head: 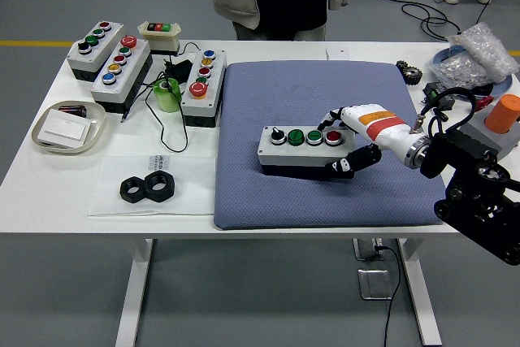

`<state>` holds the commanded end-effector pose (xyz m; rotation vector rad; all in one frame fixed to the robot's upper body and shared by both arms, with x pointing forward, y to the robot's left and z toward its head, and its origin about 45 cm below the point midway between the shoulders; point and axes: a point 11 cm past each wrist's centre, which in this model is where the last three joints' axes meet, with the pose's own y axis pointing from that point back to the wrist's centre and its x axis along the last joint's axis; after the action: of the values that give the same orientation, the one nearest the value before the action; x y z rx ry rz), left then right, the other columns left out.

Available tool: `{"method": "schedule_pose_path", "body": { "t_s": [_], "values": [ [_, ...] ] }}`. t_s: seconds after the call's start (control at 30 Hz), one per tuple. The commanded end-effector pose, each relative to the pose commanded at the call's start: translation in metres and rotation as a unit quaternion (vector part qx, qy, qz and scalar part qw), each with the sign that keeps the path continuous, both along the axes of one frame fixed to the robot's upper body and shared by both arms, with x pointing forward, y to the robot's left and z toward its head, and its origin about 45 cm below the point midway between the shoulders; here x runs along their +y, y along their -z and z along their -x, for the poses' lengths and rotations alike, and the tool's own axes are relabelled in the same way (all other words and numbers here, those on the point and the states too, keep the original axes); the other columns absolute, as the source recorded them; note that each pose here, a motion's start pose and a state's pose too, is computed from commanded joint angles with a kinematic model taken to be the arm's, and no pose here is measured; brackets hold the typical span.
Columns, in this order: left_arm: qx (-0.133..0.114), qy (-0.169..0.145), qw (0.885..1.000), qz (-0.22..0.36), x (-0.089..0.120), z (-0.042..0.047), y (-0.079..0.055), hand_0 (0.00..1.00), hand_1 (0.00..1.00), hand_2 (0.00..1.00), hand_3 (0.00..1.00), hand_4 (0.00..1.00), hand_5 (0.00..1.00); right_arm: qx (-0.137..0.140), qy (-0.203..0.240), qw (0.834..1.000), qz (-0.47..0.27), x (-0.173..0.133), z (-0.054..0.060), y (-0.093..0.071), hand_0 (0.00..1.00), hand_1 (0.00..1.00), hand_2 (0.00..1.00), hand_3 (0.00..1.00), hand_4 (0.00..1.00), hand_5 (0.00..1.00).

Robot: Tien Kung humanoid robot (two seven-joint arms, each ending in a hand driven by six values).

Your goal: Pick up the button,place it on the desk,press the button,press the button

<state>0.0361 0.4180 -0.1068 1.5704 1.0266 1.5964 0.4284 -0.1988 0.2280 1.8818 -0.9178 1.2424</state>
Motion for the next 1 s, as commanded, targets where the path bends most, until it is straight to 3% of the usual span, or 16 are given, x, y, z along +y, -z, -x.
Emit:
{"method": "schedule_pose_path", "body": {
  "t_s": [0.03, 0.07, 0.23, 0.27, 0.43, 0.47, 0.63, 0.67, 0.83, 0.87, 1.0],
  "values": [
    [0.000, 0.000, 1.000, 0.000, 0.000, -0.0001, 0.000, 0.748, 0.784, 0.856, 0.773, 0.550, 0.998, 0.000, 0.000, 1.000, 0.000, -0.001, 0.000, -0.001, 0.406, 0.387, 0.476, 0.795, 0.832, 0.080],
    [0.000, 0.000, 1.000, 0.000, 0.000, -0.0003, 0.000, 0.747, 0.784, 0.856, 0.773, 0.549, 0.998, 0.001, -0.001, 1.000, 0.001, -0.002, 0.000, -0.001, 0.424, 0.417, 0.512, 0.899, 0.897, 0.108],
    [0.000, 0.000, 1.000, 0.000, 0.000, -0.0006, 0.000, 0.747, 0.784, 0.856, 0.773, 0.549, 0.998, 0.009, -0.011, 1.000, 0.009, -0.004, 0.000, -0.004, 0.424, 0.417, 0.512, 0.899, 0.897, 0.108],
    [0.000, 0.000, 1.000, 0.000, 0.000, -0.0006, 0.000, 0.747, 0.784, 0.855, 0.772, 0.550, 0.998, 0.010, -0.011, 1.000, 0.012, -0.005, 0.000, -0.005, 0.521, 0.530, 0.722, 0.998, 0.926, 0.083],
    [0.000, 0.000, 1.000, 0.000, 0.000, -0.0009, 0.000, 0.747, 0.784, 0.855, 0.772, 0.550, 0.998, 0.029, -0.012, 0.999, 0.035, -0.011, 0.000, 0.000, 0.521, 0.530, 0.722, 0.998, 0.926, 0.083],
    [0.000, 0.000, 1.000, 0.001, 0.000, -0.0009, 0.000, 0.746, 0.784, 0.855, 0.773, 0.549, 0.998, 0.029, -0.011, 0.999, 0.036, -0.012, -0.001, 0.001, 0.605, 0.601, 0.861, 0.998, 0.936, 0.058],
    [-0.001, 0.000, 1.000, 0.001, -0.001, -0.0016, 0.000, 0.746, 0.784, 0.855, 0.773, 0.549, 0.998, 0.023, -0.005, 0.999, 0.042, -0.018, -0.003, -0.004, 0.605, 0.601, 0.861, 0.998, 0.936, 0.058],
    [-0.001, -0.001, 1.000, 0.001, -0.001, -0.0016, 0.000, 0.746, 0.784, 0.856, 0.772, 0.549, 0.998, 0.022, -0.004, 0.999, 0.042, -0.019, -0.003, -0.005, 0.728, 0.685, 0.936, 0.998, 0.941, 0.042],
    [-0.002, -0.001, 1.000, 0.001, -0.001, -0.0018, 0.000, 0.746, 0.784, 0.856, 0.772, 0.549, 0.998, 0.026, -0.005, 0.999, 0.030, -0.021, -0.002, -0.014, 0.728, 0.685, 0.936, 0.998, 0.941, 0.042],
    [-0.002, -0.001, 1.000, 0.001, -0.001, -0.0018, 0.000, 0.745, 0.783, 0.854, 0.772, 0.549, 0.998, 0.029, -0.006, 0.999, 0.029, -0.021, -0.002, -0.015, 0.992, 0.872, 0.998, 0.998, 0.952, 0.032],
    [0.000, -0.001, 1.000, 0.002, -0.001, -0.0009, 0.000, 0.745, 0.783, 0.854, 0.772, 0.549, 0.998, 0.035, -0.007, 0.999, 0.029, -0.022, -0.001, -0.015, 0.992, 0.872, 0.998, 0.998, 0.952, 0.032]
  ]
}}
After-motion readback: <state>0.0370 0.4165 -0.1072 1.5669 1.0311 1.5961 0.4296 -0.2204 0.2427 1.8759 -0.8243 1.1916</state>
